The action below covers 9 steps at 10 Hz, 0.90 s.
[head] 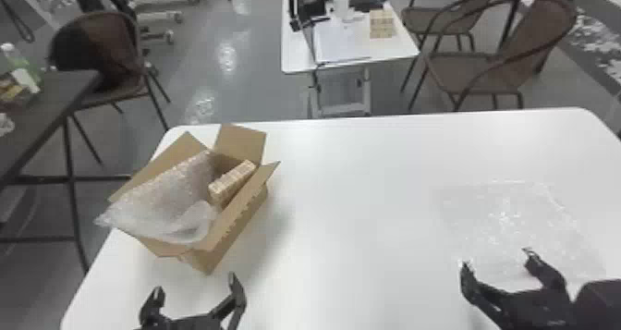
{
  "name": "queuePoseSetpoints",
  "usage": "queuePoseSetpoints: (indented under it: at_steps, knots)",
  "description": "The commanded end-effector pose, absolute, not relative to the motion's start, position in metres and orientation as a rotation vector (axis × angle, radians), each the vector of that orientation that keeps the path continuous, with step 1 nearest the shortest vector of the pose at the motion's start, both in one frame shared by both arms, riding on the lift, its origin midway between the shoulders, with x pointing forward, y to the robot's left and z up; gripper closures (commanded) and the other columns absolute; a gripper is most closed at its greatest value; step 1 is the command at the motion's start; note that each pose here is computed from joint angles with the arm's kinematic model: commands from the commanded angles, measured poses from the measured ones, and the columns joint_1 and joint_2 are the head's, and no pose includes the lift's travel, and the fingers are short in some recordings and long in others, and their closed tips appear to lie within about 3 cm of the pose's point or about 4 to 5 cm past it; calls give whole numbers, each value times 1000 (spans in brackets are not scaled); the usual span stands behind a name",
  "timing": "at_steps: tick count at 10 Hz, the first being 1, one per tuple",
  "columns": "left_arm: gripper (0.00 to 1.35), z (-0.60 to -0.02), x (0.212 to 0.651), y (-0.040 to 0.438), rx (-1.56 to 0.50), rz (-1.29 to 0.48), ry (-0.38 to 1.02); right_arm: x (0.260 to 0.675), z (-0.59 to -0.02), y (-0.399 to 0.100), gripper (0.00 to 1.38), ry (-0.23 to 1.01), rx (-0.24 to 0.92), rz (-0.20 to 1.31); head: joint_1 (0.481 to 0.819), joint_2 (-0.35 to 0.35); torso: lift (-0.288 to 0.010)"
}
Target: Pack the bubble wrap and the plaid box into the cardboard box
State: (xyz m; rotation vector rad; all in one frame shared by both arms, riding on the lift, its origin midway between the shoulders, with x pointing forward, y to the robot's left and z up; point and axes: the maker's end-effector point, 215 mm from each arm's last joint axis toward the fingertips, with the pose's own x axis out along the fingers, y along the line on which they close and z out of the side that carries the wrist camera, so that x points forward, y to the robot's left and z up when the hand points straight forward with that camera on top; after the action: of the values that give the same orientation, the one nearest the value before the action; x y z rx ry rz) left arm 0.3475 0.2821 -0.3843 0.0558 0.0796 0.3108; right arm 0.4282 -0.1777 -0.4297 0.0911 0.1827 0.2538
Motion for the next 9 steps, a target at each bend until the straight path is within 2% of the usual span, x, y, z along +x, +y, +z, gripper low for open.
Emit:
queuePoseSetpoints:
  at_steps: [1, 9]
  knots:
    - [130, -382, 348, 282, 46, 313, 66, 428, -428, -178, 125, 178, 88, 253, 695, 153, -102]
    - [130, -374, 353, 278, 35, 322, 28, 425, -421, -185, 125, 150, 61, 220, 695, 142, -102]
